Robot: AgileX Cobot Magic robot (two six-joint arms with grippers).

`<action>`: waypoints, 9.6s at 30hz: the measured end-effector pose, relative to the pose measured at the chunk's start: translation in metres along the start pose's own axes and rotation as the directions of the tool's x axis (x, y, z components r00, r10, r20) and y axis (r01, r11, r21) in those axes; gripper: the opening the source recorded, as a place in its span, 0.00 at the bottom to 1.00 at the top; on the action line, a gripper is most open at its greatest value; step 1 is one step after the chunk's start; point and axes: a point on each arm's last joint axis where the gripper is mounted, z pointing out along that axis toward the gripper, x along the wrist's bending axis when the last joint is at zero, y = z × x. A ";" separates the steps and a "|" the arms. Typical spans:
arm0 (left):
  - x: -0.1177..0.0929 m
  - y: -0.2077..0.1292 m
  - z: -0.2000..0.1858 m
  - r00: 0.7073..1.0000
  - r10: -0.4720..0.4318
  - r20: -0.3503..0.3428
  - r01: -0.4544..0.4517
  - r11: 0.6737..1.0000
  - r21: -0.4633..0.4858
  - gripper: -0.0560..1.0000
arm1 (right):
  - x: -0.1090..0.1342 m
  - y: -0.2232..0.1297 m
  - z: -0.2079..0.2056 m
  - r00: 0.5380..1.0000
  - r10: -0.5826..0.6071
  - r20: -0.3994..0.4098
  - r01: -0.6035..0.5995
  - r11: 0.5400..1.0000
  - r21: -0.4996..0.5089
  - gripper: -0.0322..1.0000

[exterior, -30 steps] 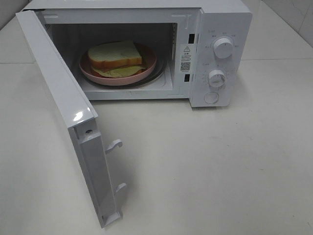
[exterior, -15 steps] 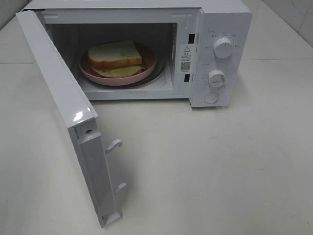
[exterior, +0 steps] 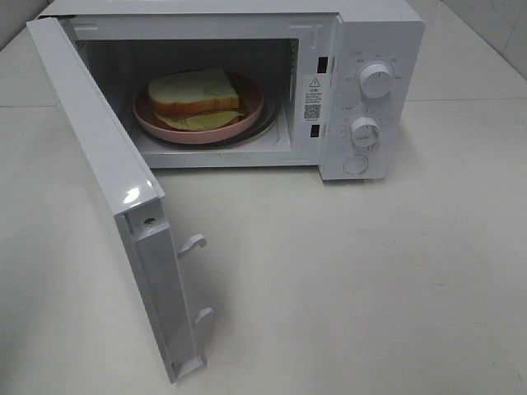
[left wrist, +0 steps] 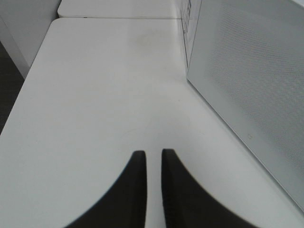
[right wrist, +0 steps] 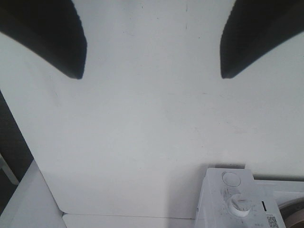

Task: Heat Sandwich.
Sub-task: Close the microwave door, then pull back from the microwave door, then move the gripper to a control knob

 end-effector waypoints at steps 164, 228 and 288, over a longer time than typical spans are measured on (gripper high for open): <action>-0.301 0.033 0.301 0.859 0.239 0.453 -0.078 0.935 -0.346 0.05 | 0.000 0.000 0.000 1.000 0.000 0.000 0.000 1.000 -0.001 0.76; -0.240 -0.001 0.184 0.645 0.382 0.662 -0.587 0.802 0.109 0.99 | 0.000 0.000 0.000 1.000 0.000 0.000 0.000 1.000 -0.001 0.76; -0.004 -0.012 0.055 0.996 -0.045 0.071 0.005 0.873 0.488 0.99 | 0.000 0.000 0.000 1.000 0.000 0.000 0.000 1.000 -0.001 0.76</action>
